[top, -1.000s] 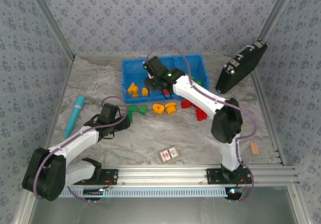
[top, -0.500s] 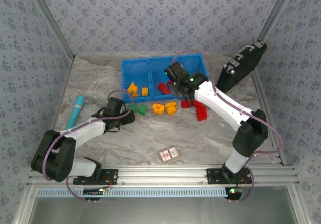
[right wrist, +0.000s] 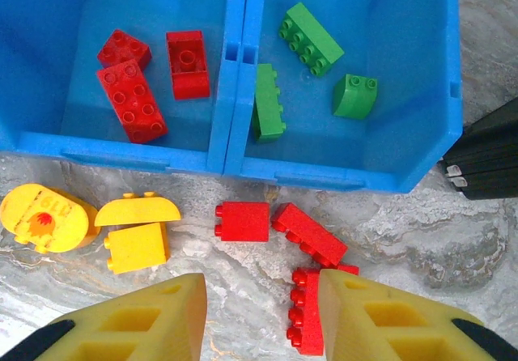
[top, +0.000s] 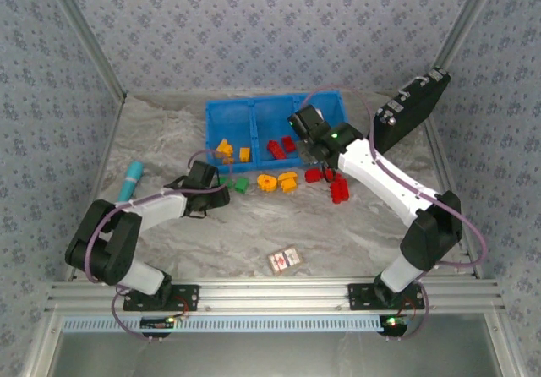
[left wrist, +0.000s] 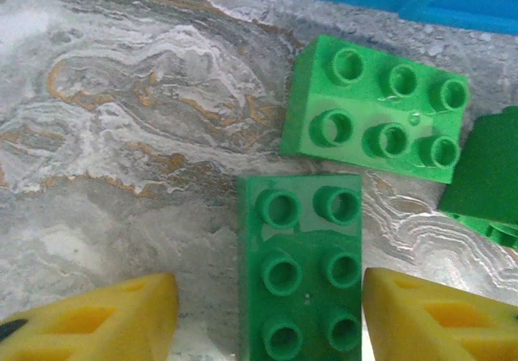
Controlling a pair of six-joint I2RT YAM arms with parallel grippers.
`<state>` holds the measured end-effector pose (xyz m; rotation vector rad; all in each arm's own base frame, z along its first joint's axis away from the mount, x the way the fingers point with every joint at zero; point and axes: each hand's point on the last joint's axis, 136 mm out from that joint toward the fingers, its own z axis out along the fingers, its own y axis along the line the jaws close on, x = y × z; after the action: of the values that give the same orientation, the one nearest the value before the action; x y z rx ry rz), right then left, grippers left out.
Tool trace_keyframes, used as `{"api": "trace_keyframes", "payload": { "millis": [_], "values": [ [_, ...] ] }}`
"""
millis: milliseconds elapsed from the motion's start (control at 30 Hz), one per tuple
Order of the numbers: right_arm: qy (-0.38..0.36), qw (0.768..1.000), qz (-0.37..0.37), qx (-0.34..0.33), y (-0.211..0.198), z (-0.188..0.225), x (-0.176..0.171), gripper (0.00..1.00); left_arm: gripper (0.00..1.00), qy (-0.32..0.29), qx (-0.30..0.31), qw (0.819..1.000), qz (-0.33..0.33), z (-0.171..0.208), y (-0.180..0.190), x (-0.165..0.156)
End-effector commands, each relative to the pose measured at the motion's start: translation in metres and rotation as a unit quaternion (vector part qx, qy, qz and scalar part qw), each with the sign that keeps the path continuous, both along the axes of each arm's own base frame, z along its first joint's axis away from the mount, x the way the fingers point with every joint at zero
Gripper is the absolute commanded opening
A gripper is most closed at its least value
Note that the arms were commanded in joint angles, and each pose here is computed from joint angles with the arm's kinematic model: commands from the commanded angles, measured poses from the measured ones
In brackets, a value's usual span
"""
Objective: Sort the legos into containers by color
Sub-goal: Pick up the lego from the center of the table.
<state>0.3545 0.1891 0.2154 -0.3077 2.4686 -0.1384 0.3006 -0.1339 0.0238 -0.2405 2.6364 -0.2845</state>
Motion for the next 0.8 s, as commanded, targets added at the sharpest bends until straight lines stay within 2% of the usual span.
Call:
{"api": "trace_keyframes", "payload": {
  "millis": [0, 100, 333, 500, 667, 767],
  "values": [
    [-0.008, 1.000, -0.011, -0.003, -0.008, 0.008, -0.002, 0.43, 0.57, 0.019, -0.007, 1.000, -0.020, -0.012, -0.015, -0.001],
    [-0.012, 1.000, -0.012, -0.003, -0.011, 0.011, -0.004, 0.43, 0.46, 0.031, 0.006, 0.999, -0.032, -0.019, -0.019, -0.003],
    [-0.021, 1.000, -0.020, 0.005, -0.027, 0.015, -0.005, 0.44, 0.38, 0.046, 0.066, 0.995, -0.066, -0.023, -0.026, -0.011],
    [-0.026, 0.999, -0.029, 0.016, -0.045, 0.016, -0.003, 0.46, 0.28, 0.060, 0.085, 0.992, -0.074, -0.028, -0.030, -0.019],
    [-0.013, 0.996, -0.066, 0.054, -0.077, 0.000, -0.013, 0.46, 0.20, 0.055, 0.104, 0.989, -0.090, -0.010, -0.038, -0.023],
    [-0.007, 0.992, -0.093, 0.086, -0.095, -0.009, -0.019, 0.47, 0.19, 0.039, 0.101, 0.989, -0.102, 0.018, -0.048, -0.018]
  ]
}}
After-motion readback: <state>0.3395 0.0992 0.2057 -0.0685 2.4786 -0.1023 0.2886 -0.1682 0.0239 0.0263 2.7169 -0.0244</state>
